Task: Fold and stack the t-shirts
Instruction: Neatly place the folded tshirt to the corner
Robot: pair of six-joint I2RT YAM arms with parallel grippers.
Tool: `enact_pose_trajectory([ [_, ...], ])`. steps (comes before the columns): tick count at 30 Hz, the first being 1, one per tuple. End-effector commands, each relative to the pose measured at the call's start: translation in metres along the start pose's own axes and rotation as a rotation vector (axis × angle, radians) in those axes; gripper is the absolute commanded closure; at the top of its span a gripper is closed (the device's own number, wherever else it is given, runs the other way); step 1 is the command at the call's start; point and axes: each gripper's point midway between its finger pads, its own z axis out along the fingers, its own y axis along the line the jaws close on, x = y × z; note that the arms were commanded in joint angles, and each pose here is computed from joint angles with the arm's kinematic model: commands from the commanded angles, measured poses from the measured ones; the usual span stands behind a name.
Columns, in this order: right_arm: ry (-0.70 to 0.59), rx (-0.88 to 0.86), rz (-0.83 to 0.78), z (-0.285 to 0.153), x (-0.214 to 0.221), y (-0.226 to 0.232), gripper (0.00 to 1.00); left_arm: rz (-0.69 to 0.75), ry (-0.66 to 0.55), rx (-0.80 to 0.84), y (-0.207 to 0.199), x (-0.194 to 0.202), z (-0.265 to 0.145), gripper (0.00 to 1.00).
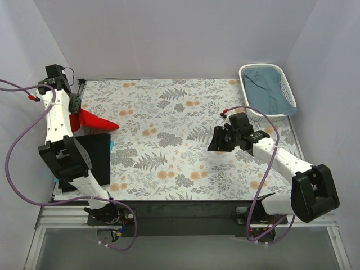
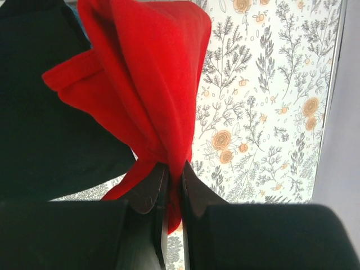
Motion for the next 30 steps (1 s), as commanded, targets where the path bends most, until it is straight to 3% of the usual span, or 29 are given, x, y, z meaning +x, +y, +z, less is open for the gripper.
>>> enact_pose_trajectory([
  [1,-0.049,-0.006,-0.023,-0.014,-0.015,0.012,0.54,0.002,-0.067,0.098,-0.011,-0.023,-0.040,1.00],
  [15,-0.071,0.016,-0.044,-0.025,-0.023,0.021,0.54,0.003,-0.104,0.192,-0.008,-0.053,-0.076,1.00],
  [30,-0.090,0.013,-0.060,-0.035,-0.020,0.030,0.54,0.006,-0.117,0.240,0.007,-0.055,-0.109,1.00],
])
